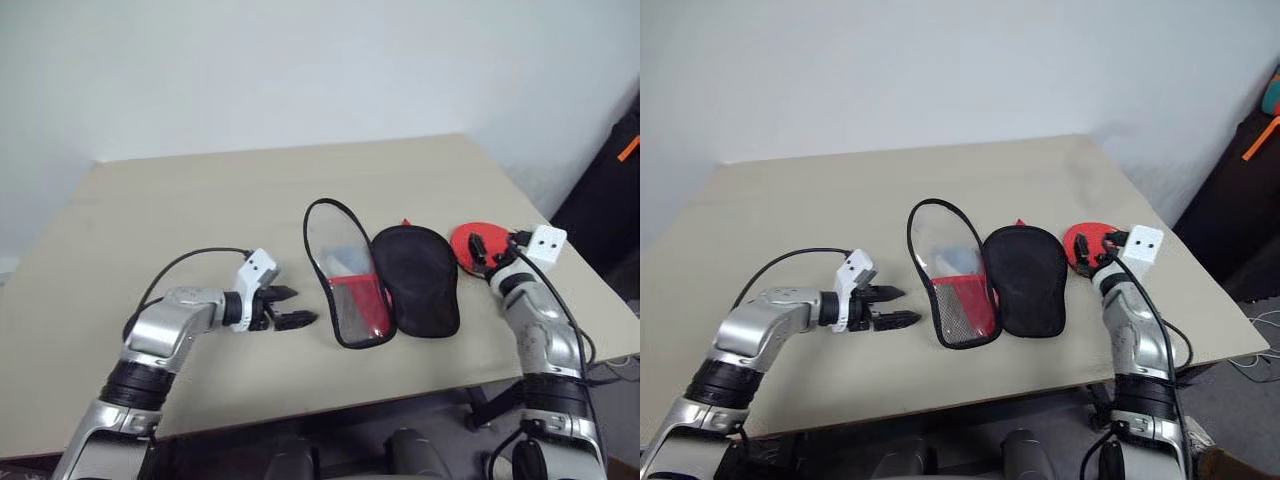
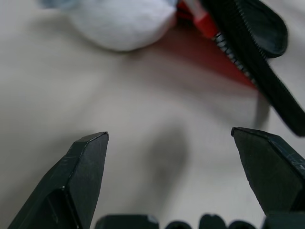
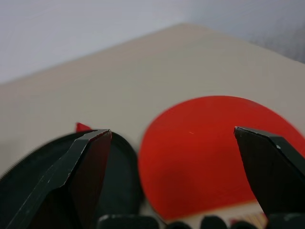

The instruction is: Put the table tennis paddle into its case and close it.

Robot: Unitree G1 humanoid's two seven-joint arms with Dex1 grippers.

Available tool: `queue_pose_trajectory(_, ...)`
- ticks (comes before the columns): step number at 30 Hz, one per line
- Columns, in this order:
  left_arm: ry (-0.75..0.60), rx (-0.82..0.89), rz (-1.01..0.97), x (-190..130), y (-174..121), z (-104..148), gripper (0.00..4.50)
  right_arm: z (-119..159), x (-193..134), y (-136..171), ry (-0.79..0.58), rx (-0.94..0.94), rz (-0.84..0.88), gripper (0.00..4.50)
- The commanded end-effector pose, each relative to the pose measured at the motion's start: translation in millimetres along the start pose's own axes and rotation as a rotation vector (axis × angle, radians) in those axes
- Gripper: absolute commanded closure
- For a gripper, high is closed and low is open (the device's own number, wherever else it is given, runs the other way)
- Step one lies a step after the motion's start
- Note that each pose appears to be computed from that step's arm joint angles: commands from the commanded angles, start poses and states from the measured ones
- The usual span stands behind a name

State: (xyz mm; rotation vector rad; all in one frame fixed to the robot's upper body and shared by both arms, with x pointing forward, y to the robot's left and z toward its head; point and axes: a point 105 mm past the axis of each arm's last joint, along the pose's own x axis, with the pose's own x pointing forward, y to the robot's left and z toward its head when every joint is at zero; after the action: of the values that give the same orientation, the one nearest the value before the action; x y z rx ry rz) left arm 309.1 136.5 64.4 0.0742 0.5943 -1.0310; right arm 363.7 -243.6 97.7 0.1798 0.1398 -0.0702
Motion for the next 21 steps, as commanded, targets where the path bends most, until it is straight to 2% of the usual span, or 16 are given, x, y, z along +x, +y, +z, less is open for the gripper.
queue_pose_trajectory(1,-0.029,0.06,-0.031,4.9,-2.4,15.2,0.0,9.4,-7.1,-5.6,0.054,-0.052,-0.027,0.03)
queue_pose_trajectory(5,-0.033,0.063,-0.056,14.4,-6.6,15.1,0.0,-6.3,-15.5,-15.4,0.187,-0.085,-0.038,0.03)
queue_pose_trajectory(12,-0.034,0.058,-0.072,21.5,-10.1,11.0,0.0,-13.1,-23.2,-36.5,0.253,-0.121,-0.11,0.03)
queue_pose_trajectory(16,-0.038,0.056,-0.076,25.0,-11.0,11.4,0.0,-24.9,-25.2,-50.9,0.326,-0.074,-0.144,0.03)
queue_pose_trajectory(21,-0.05,0.06,-0.079,26.9,-12.3,14.8,0.0,-31.9,-19.4,-54.7,0.373,-0.002,-0.139,0.03)
